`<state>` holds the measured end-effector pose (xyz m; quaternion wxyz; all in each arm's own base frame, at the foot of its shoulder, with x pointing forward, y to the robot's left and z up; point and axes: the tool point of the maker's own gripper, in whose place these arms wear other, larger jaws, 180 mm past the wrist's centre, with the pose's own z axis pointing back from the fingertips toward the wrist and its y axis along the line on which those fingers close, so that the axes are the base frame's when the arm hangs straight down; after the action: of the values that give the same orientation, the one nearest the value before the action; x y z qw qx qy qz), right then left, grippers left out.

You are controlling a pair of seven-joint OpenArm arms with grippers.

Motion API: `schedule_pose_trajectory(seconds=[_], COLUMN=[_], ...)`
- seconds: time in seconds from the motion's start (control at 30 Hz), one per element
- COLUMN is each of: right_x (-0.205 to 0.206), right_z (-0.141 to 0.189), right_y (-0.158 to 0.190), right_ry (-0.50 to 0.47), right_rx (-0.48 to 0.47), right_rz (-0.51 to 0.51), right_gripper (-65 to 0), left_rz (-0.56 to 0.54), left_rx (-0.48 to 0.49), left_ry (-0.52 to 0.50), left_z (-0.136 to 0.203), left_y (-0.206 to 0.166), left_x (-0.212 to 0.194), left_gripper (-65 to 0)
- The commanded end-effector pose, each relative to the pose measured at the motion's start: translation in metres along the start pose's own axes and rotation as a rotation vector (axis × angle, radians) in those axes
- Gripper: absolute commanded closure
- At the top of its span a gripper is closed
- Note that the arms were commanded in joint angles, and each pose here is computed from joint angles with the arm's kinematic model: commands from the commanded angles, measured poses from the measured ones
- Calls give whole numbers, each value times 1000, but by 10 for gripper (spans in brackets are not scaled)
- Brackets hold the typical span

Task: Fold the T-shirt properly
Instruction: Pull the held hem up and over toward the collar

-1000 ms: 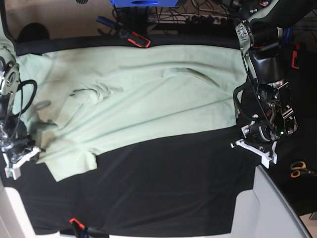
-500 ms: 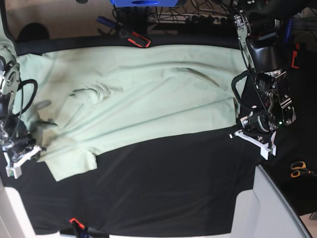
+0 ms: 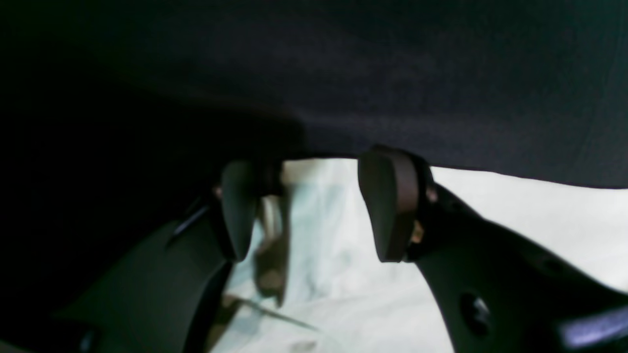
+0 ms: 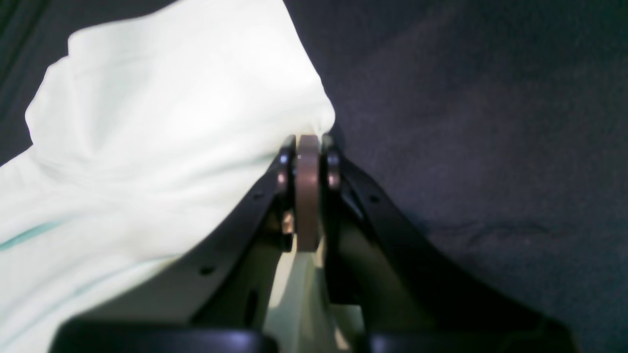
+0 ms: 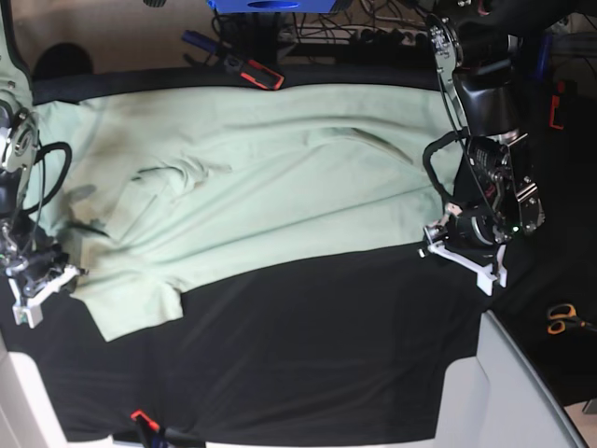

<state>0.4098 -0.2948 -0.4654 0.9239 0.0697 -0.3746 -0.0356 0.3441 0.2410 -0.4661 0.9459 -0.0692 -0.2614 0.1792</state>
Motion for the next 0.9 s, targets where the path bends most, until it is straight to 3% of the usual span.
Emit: schedule_pose_trajectory(seconds=[0.0,0.47,0.5,0.6,0.67,0.87], right_x=[30,30,30,30,30,30], right_z=[5,5,5,5,5,5], right_y=[-7,-8,-8,-8,-8,-8], right_ry=[-72,-70,-70,-70,-70,-70], right_rx=[-8,-10,-10,-10,-10,-10], right_rz=[8,9,9,9,9,9], right_gripper=[0,0,0,0,0,0], left_rz=[3,43,41,37,38,40], left_rx=[-9,-5,-5,-2,-2,-2], left_ry=[-37,-16,-16,-12,-11,-9], left_z=[2,-20,-20,-20,-20,-20], left_y=[-3,3,2,3,3,3], left_x=[17,-4,-4,-5,-5,-5], left_gripper=[-358,-343,-306,-96,-13,0])
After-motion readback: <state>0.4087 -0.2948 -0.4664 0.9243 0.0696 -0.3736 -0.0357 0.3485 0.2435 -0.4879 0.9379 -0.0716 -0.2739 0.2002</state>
